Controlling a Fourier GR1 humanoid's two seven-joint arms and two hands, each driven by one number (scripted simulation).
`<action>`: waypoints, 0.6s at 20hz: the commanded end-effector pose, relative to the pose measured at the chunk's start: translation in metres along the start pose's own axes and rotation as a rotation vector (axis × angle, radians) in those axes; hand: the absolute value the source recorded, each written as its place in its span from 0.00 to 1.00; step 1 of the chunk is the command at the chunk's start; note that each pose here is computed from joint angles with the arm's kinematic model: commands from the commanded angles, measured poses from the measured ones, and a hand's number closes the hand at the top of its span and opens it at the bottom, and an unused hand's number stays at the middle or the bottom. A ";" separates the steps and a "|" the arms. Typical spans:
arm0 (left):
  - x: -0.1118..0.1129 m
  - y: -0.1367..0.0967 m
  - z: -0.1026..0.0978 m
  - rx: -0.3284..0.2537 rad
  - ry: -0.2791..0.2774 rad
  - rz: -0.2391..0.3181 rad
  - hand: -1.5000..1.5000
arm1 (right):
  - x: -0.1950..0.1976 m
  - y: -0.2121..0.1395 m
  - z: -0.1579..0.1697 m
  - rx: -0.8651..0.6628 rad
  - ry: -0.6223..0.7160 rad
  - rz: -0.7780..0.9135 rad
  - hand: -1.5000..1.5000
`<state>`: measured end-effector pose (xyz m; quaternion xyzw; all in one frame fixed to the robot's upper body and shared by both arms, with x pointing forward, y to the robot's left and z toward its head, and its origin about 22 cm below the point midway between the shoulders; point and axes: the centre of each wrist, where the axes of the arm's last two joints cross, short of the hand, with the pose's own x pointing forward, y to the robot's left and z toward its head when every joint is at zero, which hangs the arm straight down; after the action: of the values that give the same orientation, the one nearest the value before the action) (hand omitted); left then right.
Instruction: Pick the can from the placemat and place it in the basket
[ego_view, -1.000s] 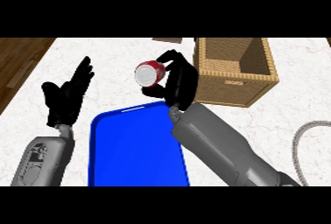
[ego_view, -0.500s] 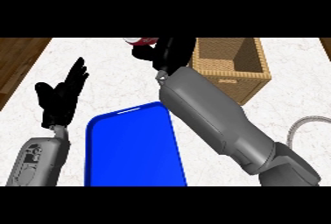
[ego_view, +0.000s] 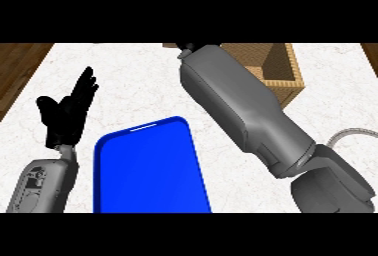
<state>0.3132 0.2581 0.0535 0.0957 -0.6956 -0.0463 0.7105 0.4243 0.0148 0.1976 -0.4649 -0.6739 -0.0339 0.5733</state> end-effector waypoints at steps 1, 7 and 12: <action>-0.006 -0.013 0.006 0.002 -0.002 0.003 0.50 | 0.005 0.001 -0.008 -0.027 0.132 0.040 1.00; -0.002 0.007 0.008 0.009 -0.017 -0.005 0.50 | 0.006 0.001 -0.025 -0.028 0.177 0.144 1.00; -0.020 0.015 0.018 0.025 0.005 0.006 0.50 | -0.041 0.011 -0.027 -0.032 0.245 0.145 1.00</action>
<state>0.3025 0.2679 0.0483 0.1024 -0.6957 -0.0412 0.7098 0.4453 -0.0081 0.1832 -0.5111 -0.5973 -0.0433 0.6166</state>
